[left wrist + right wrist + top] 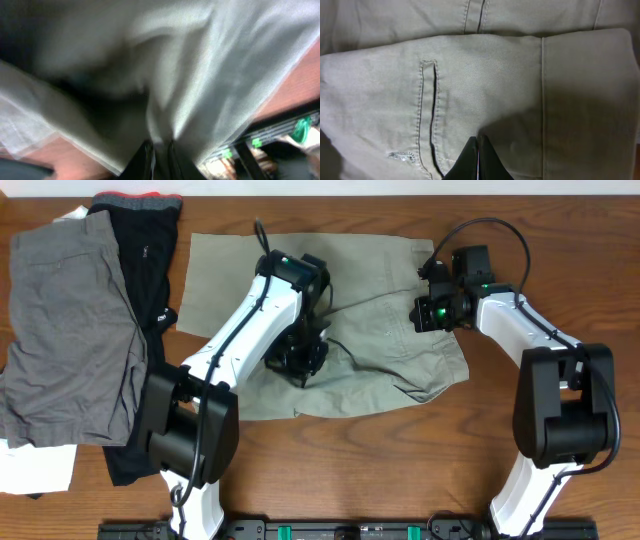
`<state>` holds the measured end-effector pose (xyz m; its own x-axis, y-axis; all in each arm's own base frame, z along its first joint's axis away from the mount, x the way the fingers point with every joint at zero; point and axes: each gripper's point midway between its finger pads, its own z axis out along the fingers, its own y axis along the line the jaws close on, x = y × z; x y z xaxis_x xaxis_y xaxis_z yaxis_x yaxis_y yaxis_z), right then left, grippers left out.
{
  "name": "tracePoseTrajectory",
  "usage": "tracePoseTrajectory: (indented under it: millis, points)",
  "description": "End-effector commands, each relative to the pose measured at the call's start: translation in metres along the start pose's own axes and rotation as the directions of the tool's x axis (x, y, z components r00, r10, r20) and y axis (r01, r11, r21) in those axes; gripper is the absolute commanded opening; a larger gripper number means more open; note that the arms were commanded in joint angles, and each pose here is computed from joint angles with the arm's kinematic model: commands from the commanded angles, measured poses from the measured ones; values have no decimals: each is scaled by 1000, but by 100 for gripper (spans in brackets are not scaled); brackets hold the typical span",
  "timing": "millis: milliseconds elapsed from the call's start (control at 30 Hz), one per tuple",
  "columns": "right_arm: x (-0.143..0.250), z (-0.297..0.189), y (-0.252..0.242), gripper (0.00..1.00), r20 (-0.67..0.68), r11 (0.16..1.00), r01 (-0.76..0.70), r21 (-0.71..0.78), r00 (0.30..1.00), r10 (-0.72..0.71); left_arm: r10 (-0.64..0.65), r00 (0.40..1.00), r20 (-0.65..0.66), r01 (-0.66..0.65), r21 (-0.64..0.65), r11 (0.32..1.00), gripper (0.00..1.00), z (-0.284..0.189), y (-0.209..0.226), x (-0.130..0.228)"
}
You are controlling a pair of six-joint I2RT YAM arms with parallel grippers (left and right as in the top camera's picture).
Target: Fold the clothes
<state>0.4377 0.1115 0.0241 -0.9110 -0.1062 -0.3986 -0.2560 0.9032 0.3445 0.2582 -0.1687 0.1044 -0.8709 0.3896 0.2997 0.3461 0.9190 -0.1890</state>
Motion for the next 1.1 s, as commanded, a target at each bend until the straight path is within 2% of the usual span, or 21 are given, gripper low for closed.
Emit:
tracePoseTrajectory:
  millis: [0, 167, 400, 467, 567, 700, 733, 767, 833, 867, 933, 967, 1067]
  points:
    - [8, 13, -2, 2, -29, 1000, -14, -5, 999, 14, -116, 993, -37, 117, 32, 993, 13, -12, -10, 18]
    - [13, 20, -5, 2, -47, 1000, -26, -5, 999, 25, -177, 971, -159, 178, -6, 984, 6, -13, -15, 49]
    - [10, 21, -5, 5, -37, 1000, -21, -5, 999, 21, -237, 954, -184, 231, -55, 971, 6, -10, -23, 58]
    - [10, 21, -5, 8, -34, 1000, -20, -5, 999, 20, -251, 957, -147, 234, -123, 964, 6, -10, -11, 54]
    - [7, 21, -5, 13, -23, 1000, -15, -5, 1000, 15, -326, 945, -9, 312, -267, 912, 6, -14, 25, 35]
    - [7, 21, -6, 25, -23, 1000, -15, -5, 1000, 15, -374, 921, 114, 390, -238, 889, 6, -18, 49, 7]
    - [7, 21, -6, 29, -24, 1000, -14, -4, 1000, 14, -387, 911, 139, 410, -220, 885, 8, -20, 55, 1]
    - [7, 21, -6, 34, -23, 1000, -14, -1, 1000, 14, -396, 904, 160, 423, -203, 883, 14, -21, 61, -5]
    - [7, 21, -6, 39, -22, 1000, -13, -1, 1000, 13, -377, 903, 207, 412, -169, 895, 29, -24, 74, -19]
    - [7, 21, -6, 41, -22, 1000, -13, -1, 1000, 13, -355, 907, 228, 391, -139, 910, 40, -25, 78, -28]
    - [7, 21, -8, 45, -22, 1000, -7, 7, 1000, 7, -332, 907, 260, 363, -82, 928, 51, -25, 83, -41]
    - [7, 21, -9, 46, -23, 1000, -7, 18, 1000, 7, -333, 903, 272, 357, -43, 933, 56, -25, 85, -47]
    - [8, 21, -12, 47, -25, 999, -7, 33, 1000, 8, -303, 908, 290, 302, 50, 952, 59, -20, 84, -59]
